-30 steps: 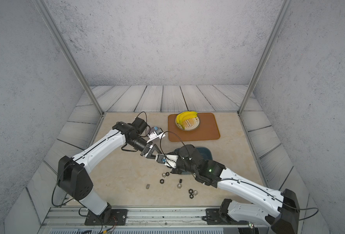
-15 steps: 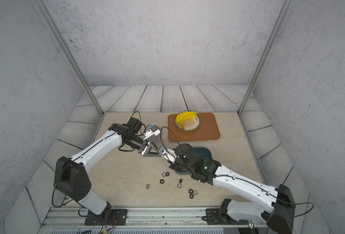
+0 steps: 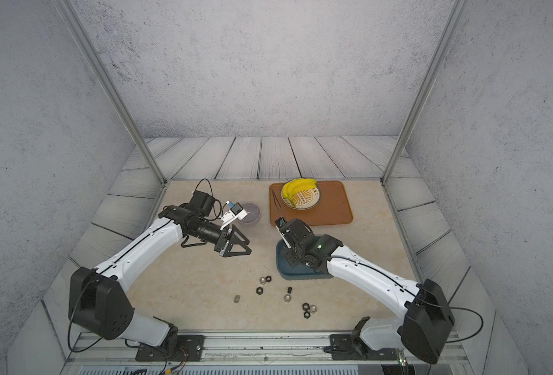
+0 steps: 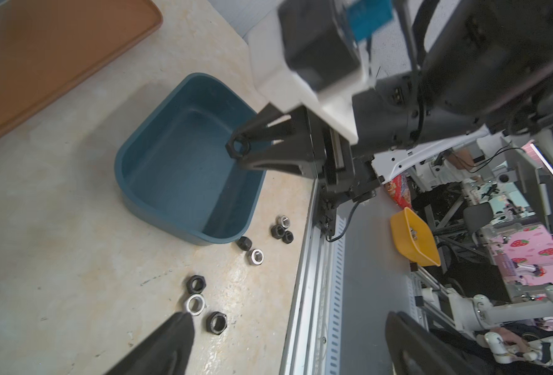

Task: Put the nuts on the desktop into the storage box
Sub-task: Place the nut in the storage box.

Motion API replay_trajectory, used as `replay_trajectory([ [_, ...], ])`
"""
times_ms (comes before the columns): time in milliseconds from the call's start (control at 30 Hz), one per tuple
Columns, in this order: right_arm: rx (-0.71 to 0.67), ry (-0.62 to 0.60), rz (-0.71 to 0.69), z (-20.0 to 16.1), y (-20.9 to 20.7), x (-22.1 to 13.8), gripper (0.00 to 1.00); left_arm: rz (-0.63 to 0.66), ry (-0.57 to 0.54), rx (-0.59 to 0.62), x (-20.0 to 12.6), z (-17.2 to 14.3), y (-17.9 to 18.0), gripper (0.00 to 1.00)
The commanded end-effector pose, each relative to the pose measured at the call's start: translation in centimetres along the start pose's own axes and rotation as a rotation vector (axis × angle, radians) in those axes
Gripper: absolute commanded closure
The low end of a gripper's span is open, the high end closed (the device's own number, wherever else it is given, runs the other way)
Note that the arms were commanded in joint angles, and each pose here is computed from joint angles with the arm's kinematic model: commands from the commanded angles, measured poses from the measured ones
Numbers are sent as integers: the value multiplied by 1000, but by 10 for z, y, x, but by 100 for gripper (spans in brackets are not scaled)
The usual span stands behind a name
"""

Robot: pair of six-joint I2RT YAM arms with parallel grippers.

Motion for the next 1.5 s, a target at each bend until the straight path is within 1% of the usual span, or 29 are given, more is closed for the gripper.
replay_trajectory([
  [0,190,115,-3,-21,-16,10,100,100,34,106,-3,-14,14,1],
  [100,246,191,-47,-37,-29,24,100,163,44,145,-3,-23,23,2],
  [200,330,252,-74,-52,-44,39,100,269,48,171,-10,-29,35,2],
  [300,421,280,-81,-64,-55,52,100,338,26,209,-16,-33,41,2],
  [367,474,295,-94,-72,-64,62,100,363,12,225,-18,-36,42,2],
  [500,508,345,-187,-87,-82,78,100,380,23,240,-19,-46,46,2],
  [567,520,361,-208,-92,-87,86,100,402,29,253,-21,-49,49,2],
  [733,536,338,-271,-92,-100,95,100,419,38,262,-23,-54,52,2],
  [933,552,315,-355,-94,-119,99,100,407,41,267,-22,-57,50,2],
  [1133,579,332,-384,-102,-128,107,100,396,39,263,-21,-57,49,1],
  [1367,591,334,-358,-104,-126,119,100,392,37,265,-21,-56,48,2],
  [1467,595,329,-353,-104,-125,121,94,390,39,264,-21,-57,48,1],
])
Point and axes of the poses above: each gripper's point midway between its finger pads, its own x axis out along the fingers, its own y axis along the line the jaws close on, z = x × y, the point moved 1 cm from there along -x, back along the fingers, and after that the axes turned 1 degree about x, right-handed, at the moved point
